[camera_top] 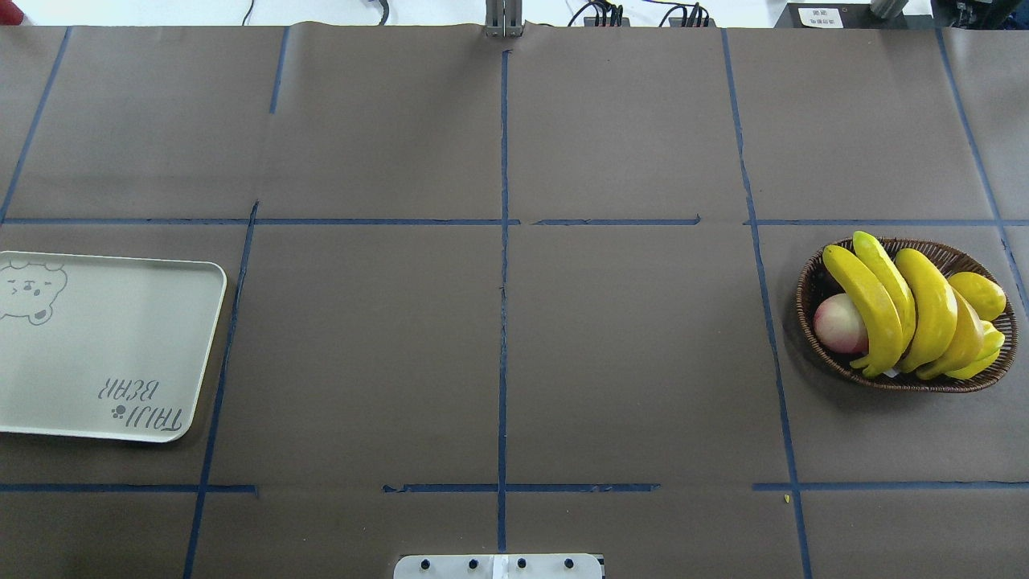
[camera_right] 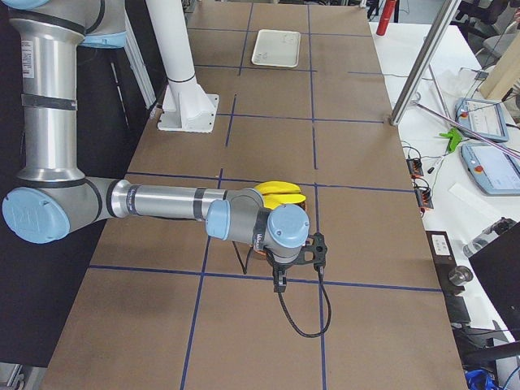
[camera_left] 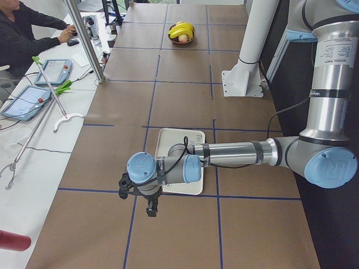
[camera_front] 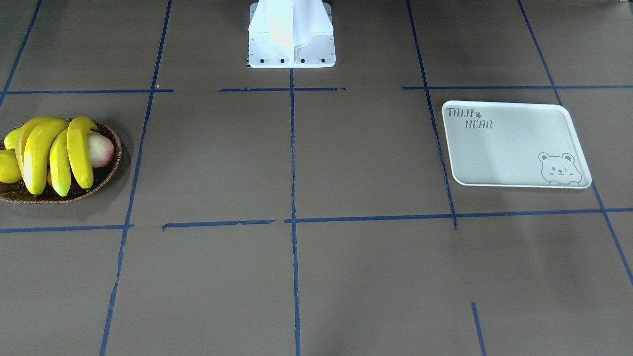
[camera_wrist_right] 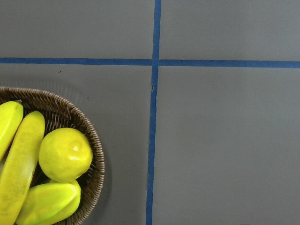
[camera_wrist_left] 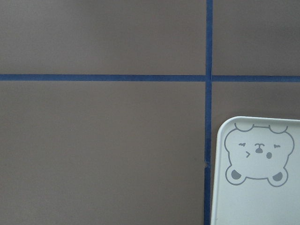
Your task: Transfer all bananas from basket to plate
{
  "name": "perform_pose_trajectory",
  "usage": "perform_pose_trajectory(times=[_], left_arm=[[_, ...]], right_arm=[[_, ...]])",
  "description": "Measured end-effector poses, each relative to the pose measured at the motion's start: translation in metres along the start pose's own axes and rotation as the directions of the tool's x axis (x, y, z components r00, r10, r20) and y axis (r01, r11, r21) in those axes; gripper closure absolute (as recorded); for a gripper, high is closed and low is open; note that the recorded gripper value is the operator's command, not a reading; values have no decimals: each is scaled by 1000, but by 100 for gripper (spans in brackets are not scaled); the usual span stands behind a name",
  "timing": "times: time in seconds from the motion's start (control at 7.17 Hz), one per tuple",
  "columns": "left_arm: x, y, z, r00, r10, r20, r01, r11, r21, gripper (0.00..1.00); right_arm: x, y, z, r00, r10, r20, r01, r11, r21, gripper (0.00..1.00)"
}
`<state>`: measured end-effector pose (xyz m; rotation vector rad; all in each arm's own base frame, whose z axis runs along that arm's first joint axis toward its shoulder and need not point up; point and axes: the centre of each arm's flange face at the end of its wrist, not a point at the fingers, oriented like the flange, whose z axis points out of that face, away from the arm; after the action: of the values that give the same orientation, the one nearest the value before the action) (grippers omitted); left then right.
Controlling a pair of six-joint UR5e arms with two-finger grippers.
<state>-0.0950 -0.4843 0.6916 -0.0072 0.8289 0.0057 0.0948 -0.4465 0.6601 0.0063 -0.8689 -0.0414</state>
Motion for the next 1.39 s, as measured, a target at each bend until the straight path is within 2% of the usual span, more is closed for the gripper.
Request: perform_pose_trajectory(times=[0.42, 0.7, 0.98, 1.12, 1.25, 1.39], left_arm=[[0, 0, 0, 1000, -2, 0, 2, 1000, 0, 0], [1, -1, 1, 1000, -1, 0, 1, 1000, -2, 0], [3, -1, 1, 1000, 1, -2, -1, 1000, -2, 0], [3, -1, 1, 1000, 2, -3, -2, 1000, -2, 0], [3, -1, 1, 1000, 3, -4, -3, 1000, -2, 0], [3, 0, 1, 1000, 4, -4, -4, 1000, -2, 0]], right_arm=[[-3, -2, -2, 1000, -3, -1, 3, 1000, 5, 0], [-23, -11, -20, 999, -40, -8, 40, 998, 41, 0], [-78, -33, -40, 987, -156, -32, 158, 985, 74, 0], [-120, -53, -50, 969, -240, -57, 244, 966, 87, 0], [-153, -66, -50, 952, -298, -69, 304, 949, 85, 0], [-174, -69, -39, 941, -332, -59, 336, 940, 69, 0]])
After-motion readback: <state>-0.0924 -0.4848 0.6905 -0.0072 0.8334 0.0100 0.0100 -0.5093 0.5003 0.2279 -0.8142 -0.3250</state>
